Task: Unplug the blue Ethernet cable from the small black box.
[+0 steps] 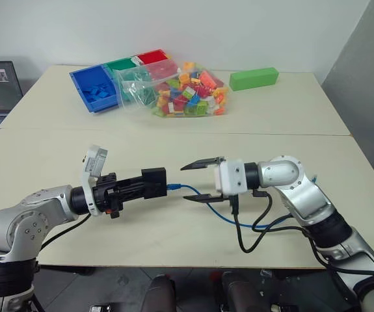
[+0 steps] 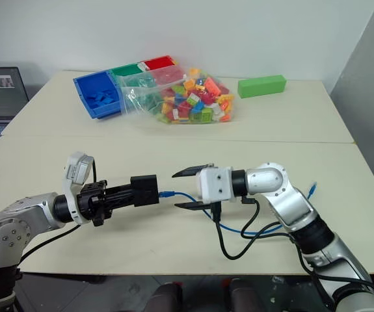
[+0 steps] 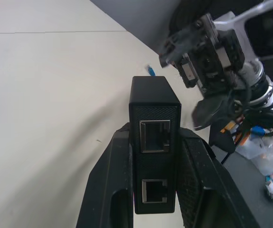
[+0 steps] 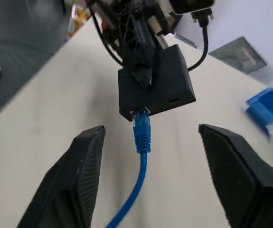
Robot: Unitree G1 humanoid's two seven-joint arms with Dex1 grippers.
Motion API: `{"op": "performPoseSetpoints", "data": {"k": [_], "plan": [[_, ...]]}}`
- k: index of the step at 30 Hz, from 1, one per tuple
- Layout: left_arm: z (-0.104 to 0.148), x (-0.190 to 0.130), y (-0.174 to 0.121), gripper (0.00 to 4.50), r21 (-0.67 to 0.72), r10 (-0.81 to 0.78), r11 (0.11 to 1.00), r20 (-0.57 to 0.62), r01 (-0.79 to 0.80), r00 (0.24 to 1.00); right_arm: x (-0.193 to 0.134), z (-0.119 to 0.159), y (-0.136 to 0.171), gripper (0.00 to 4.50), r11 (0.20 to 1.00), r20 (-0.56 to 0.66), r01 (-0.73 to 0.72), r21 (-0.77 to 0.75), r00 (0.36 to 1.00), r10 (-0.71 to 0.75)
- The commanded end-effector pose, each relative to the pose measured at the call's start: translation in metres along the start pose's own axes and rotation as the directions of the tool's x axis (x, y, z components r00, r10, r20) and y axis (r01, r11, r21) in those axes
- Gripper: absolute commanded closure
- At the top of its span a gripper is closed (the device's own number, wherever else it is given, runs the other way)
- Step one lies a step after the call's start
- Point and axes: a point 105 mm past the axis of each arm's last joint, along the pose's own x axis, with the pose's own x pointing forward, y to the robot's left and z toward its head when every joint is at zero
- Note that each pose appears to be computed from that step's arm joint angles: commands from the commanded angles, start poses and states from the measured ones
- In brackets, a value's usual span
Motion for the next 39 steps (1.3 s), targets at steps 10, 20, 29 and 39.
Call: {"op": "performPoseSetpoints", "data": {"k": [10, 20, 29, 39], "plan": [[0.019, 0.004, -0.009, 3.72, 0.068, -0.11, 0.992, 0.056, 0.106, 0.992, 0.005, -0.008, 0.006, 1.04, 0.827, 0.131, -0.06, 0.56, 0.991, -0.017], [0.019, 0.004, -0.01, 3.72, 0.065, -0.129, 0.99, 0.053, 0.125, 0.99, 0.017, -0.001, 0.01, 1.04, 0.781, 0.177, -0.142, 0.608, 0.983, 0.041], [0.017, 0.005, -0.012, 3.72, 0.065, -0.132, 0.989, 0.043, 0.129, 0.99, 0.024, 0.003, 0.006, 1.04, 0.761, 0.203, -0.159, 0.628, 0.979, 0.037], [0.017, 0.006, -0.012, 3.72, 0.069, -0.132, 0.989, 0.036, 0.129, 0.991, 0.024, 0.0, 0.001, 1.04, 0.736, 0.21, -0.172, 0.655, 0.977, 0.041]]}}
